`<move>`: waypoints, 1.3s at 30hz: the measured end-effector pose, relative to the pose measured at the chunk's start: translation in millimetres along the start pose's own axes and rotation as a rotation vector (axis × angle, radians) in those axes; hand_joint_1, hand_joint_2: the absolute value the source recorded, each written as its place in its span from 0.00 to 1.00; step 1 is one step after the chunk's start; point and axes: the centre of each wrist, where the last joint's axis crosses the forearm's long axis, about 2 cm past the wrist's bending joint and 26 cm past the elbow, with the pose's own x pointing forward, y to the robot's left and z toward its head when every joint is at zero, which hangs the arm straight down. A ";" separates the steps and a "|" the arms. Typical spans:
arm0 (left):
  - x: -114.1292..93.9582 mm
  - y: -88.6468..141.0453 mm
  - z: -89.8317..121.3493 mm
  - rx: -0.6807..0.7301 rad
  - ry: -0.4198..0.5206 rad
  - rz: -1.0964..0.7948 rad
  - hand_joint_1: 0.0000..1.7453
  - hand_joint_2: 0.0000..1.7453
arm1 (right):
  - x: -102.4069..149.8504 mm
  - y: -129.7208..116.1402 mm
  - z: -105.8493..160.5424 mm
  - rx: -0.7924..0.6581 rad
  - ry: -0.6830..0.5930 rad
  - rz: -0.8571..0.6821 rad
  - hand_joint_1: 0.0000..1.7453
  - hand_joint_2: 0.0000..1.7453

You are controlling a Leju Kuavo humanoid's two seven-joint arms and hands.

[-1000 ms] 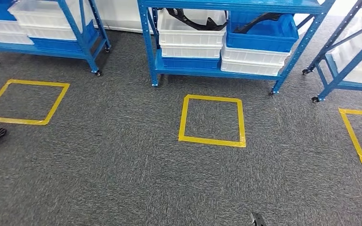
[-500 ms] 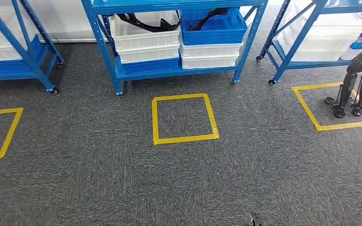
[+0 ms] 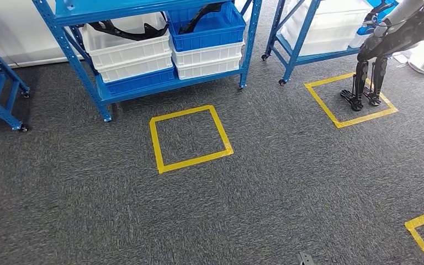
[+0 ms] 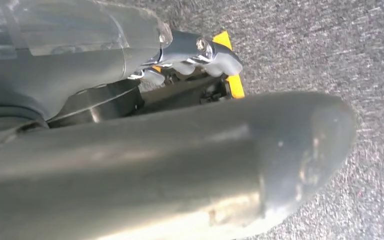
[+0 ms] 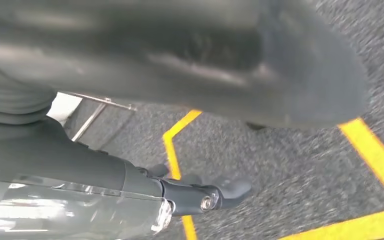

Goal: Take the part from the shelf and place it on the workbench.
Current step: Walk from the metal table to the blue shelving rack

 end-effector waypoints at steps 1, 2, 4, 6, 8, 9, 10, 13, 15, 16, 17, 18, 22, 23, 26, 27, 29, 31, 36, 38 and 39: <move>0.3 0.0 -0.1 -0.001 0.000 0.001 0.00 0.00 | -1.0 -0.4 -0.2 -0.001 0.002 0.002 0.00 0.00; 0.5 0.0 -0.2 -0.002 0.000 0.001 0.00 0.00 | -1.8 -0.7 -0.3 -0.002 0.004 0.004 0.00 0.00; 0.7 0.1 -0.2 -0.003 0.000 0.002 0.00 0.00 | -2.1 -0.7 -0.3 -0.003 0.004 0.005 0.00 0.00; 0.7 0.1 -0.2 -0.003 0.000 0.002 0.00 0.00 | -2.1 -0.7 -0.3 -0.003 0.004 0.006 0.00 0.00; 0.7 0.5 -0.2 -0.006 0.002 0.003 0.00 0.00 | -2.2 -0.7 -0.3 -0.003 0.004 0.009 0.00 0.00; 1.0 0.8 -0.2 -0.008 0.002 0.005 0.00 0.00 | -2.4 -0.7 -0.3 -0.002 0.004 0.011 0.00 0.00; 0.8 0.2 -0.2 -0.013 0.003 0.008 0.00 0.00 | -2.9 -1.6 -0.5 -0.003 0.005 0.015 0.00 0.00; -2.8 -2.3 0.8 -0.023 0.011 0.016 0.00 0.00 | -4.0 -4.7 -0.8 -0.008 0.009 0.017 0.00 0.00; -5.7 -1.9 1.8 -0.022 0.018 0.017 0.00 0.00 | -4.1 -4.5 -0.8 -0.007 0.010 0.018 0.00 0.00; -6.5 -0.8 2.2 -0.019 0.020 0.017 0.00 0.00 | -4.3 -2.7 -0.7 -0.004 0.011 0.020 0.00 0.00; -6.9 0.2 2.4 -0.017 0.022 0.017 0.00 0.00 | -3.5 -1.0 -0.5 -0.001 0.010 0.021 0.00 0.00; -6.9 1.2 2.5 -0.015 0.025 0.018 0.00 0.00 | -2.5 0.7 -0.3 0.002 0.010 0.021 0.00 0.00; -1.2 0.6 0.5 -0.017 0.024 0.020 0.00 0.00 | 1.5 1.5 0.3 0.003 0.007 0.015 0.00 0.00; 0.5 0.0 -0.1 -0.018 0.022 0.021 0.00 0.00 | 2.0 1.2 0.3 0.002 0.006 0.014 0.00 0.00; 4.9 -1.0 -1.6 -0.021 0.012 0.022 0.00 0.00 | 1.1 0.1 0.1 0.001 0.010 0.013 0.00 0.00; 6.6 -1.2 -2.2 -0.022 0.009 0.022 0.00 0.00 | 0.3 -0.4 0.0 0.000 0.012 0.012 0.00 0.00; 8.3 -1.8 -2.7 -0.024 0.004 0.022 0.00 0.00 | -1.2 -1.1 -0.2 -0.002 0.016 0.014 0.00 0.00; 7.8 -1.4 -2.5 -0.023 0.005 0.022 0.00 0.00 | -2.5 -0.5 -0.4 -0.001 0.018 0.018 0.00 0.00; 3.2 0.9 -0.8 -0.015 0.017 0.024 0.00 0.00 | 5.8 5.9 1.1 0.012 0.003 0.023 0.00 0.00; 7.8 -1.4 -2.5 -0.020 0.005 0.024 0.00 0.00 | 9.9 6.4 1.8 0.013 -0.006 0.025 0.00 0.00; 8.2 -2.6 -2.7 -0.023 0.004 0.025 0.00 0.00 | 11.3 6.5 2.0 0.013 -0.009 0.025 0.00 0.00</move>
